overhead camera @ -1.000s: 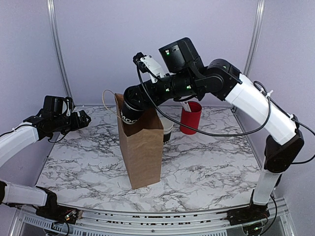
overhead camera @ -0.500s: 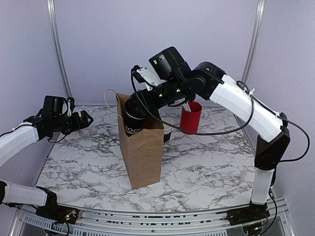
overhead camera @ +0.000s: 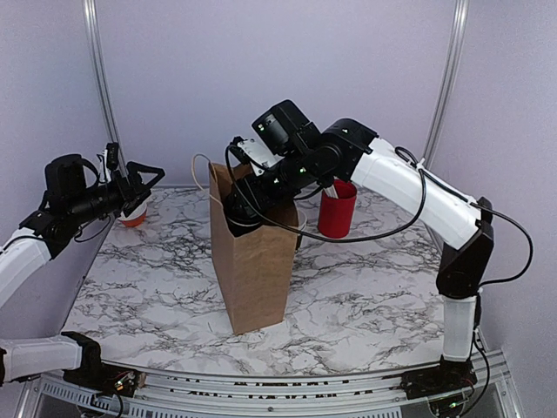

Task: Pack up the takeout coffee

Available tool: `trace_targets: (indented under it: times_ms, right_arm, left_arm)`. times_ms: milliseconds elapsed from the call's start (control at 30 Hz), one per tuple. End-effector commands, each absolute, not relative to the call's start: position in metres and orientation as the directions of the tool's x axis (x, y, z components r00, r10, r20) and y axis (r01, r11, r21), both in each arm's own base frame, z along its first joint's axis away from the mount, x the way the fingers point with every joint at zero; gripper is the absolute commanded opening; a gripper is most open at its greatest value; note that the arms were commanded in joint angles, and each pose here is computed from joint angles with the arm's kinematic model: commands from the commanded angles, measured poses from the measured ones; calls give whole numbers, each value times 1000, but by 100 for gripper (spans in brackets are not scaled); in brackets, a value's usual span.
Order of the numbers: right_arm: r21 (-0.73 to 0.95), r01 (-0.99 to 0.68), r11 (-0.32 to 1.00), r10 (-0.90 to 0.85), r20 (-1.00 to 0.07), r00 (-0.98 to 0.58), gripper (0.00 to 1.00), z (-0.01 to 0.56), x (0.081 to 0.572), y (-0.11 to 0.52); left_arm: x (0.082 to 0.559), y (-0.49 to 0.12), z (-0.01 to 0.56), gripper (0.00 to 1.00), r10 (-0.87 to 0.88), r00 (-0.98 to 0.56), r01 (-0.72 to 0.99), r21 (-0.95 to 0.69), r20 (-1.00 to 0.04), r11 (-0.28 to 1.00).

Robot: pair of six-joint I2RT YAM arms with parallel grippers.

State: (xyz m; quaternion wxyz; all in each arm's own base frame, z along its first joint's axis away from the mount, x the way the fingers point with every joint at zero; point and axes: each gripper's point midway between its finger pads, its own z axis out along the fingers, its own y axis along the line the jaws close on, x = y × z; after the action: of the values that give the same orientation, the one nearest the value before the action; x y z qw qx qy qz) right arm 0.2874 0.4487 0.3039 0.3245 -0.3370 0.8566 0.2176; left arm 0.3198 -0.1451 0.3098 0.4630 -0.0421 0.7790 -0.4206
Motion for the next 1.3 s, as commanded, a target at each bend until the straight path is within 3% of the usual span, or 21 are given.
trace_targets:
  times_ms: [0, 233, 400, 467, 800, 1267]
  right_arm:
    - [177, -709, 682, -421, -698, -579, 60, 306, 290, 448]
    - [186, -707, 683, -421, -690, -589, 60, 301, 291, 451]
    - [186, -699, 690, -422, -681, -598, 59, 296, 291, 450]
    - [185, -694, 696, -421, -678, -603, 59, 294, 291, 449]
    - [167, -680, 714, -434, -656, -617, 59, 287, 285, 435]
    - [134, -685, 716, -476, -625, -619, 59, 291, 281, 409]
  left_arm:
    - [299, -172, 369, 99, -476, -549, 526, -726, -688, 443]
    - [275, -218, 400, 99, -377, -539, 661, -655, -753, 365]
    - [268, -243, 406, 87, -336, -550, 693, -642, -765, 328]
    - [271, -249, 402, 78, -326, -561, 683, -648, -760, 336]
    - [263, -275, 395, 2, -297, -588, 666, -659, -752, 350]
    - [198, -324, 425, 0, -309, -565, 726, -639, -765, 253]
